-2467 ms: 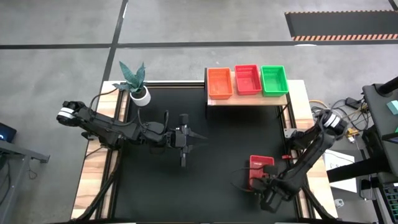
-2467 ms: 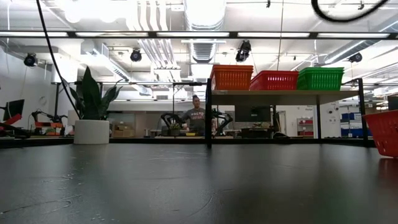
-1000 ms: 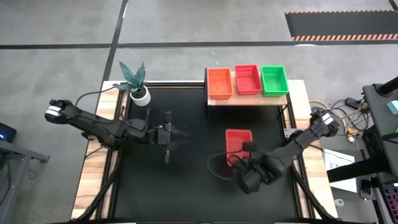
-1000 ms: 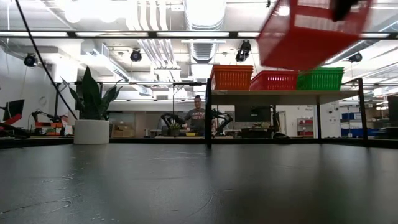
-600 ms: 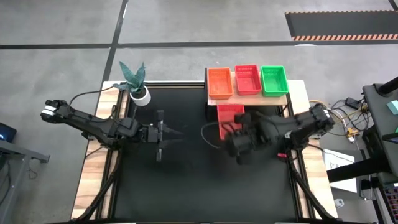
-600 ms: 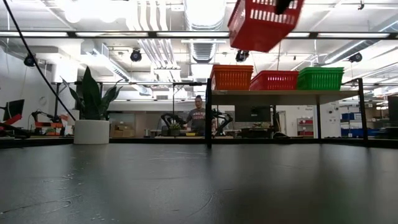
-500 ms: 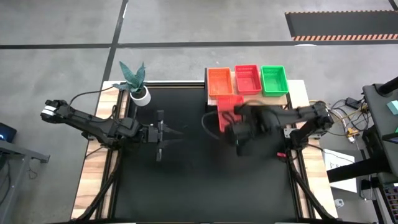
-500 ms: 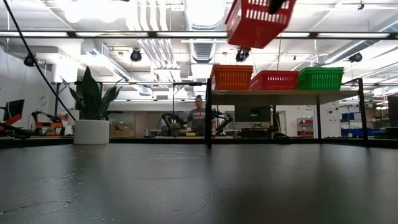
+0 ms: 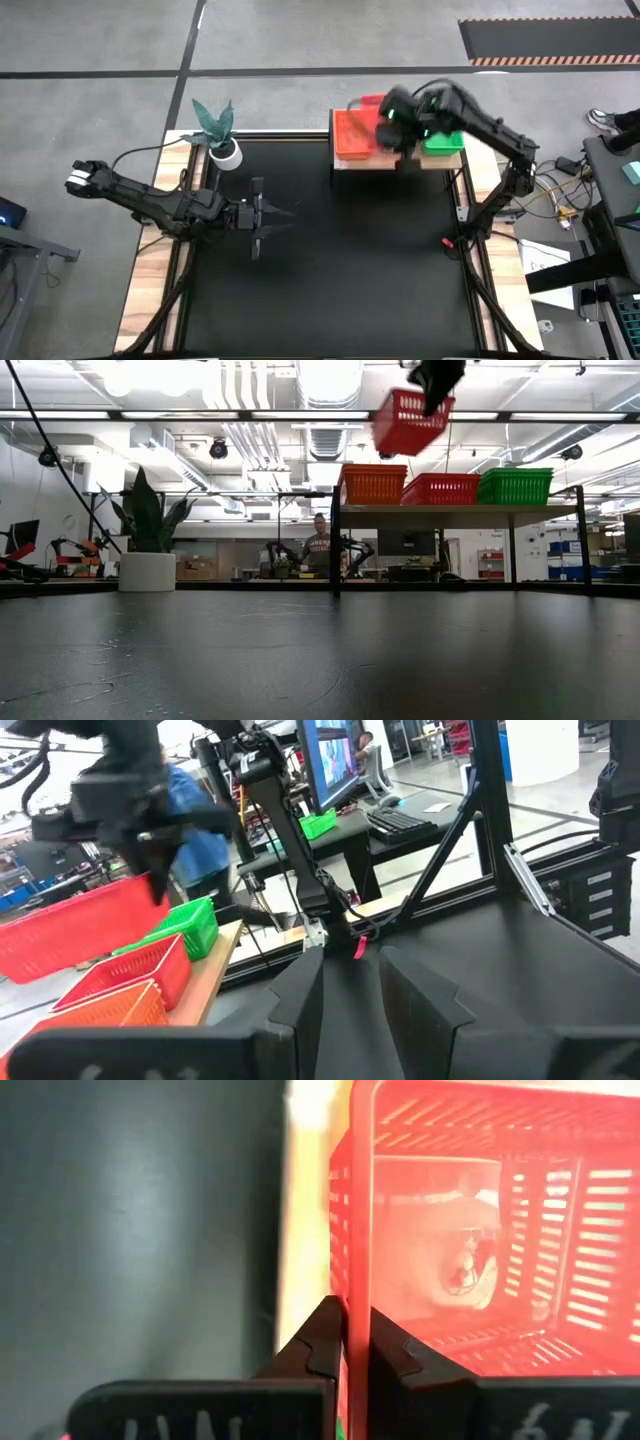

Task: Stack baskets on shelf by color
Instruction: Stack the red bin on the other red bins on the shelf

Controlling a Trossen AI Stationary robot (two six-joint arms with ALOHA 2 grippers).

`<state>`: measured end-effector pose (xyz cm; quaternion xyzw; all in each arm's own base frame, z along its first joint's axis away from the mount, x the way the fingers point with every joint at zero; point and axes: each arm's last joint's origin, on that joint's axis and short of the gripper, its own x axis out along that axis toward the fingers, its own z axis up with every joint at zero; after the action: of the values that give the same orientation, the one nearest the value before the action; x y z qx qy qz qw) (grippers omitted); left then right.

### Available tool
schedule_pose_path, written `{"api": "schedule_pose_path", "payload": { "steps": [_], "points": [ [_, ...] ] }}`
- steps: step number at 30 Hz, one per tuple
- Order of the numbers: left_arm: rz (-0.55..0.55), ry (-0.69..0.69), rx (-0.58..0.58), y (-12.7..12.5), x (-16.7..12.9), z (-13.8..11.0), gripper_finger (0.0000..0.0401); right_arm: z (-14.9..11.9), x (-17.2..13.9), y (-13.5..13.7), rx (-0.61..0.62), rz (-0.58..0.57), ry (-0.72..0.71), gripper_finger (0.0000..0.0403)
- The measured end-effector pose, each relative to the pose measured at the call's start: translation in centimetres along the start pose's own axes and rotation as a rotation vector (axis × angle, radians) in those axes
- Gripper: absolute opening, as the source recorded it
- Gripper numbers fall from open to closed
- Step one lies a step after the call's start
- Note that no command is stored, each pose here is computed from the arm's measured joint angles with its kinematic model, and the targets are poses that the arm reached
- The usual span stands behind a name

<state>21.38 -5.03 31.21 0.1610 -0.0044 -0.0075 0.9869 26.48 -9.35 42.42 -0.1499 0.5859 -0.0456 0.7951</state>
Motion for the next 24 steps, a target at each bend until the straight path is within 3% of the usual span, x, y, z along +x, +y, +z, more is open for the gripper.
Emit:
{"api": "schedule_pose_path", "payload": {
  "steps": [5,9,24],
  "points": [
    [0.000,0.000,0.023,0.0,0.0,0.0,0.0086,-3.8,0.7,-4.7,0.136,0.043,0.006,0.0008],
    [0.001,-0.003,0.030,0.0,-0.1,0.0,0.0086,-5.8,1.8,-6.6,0.201,0.096,0.006,0.0008],
    [0.005,-0.014,0.073,0.2,-0.3,0.2,0.0086,-7.5,6.2,-6.9,0.197,0.122,0.150,0.0008]
  ]
}}
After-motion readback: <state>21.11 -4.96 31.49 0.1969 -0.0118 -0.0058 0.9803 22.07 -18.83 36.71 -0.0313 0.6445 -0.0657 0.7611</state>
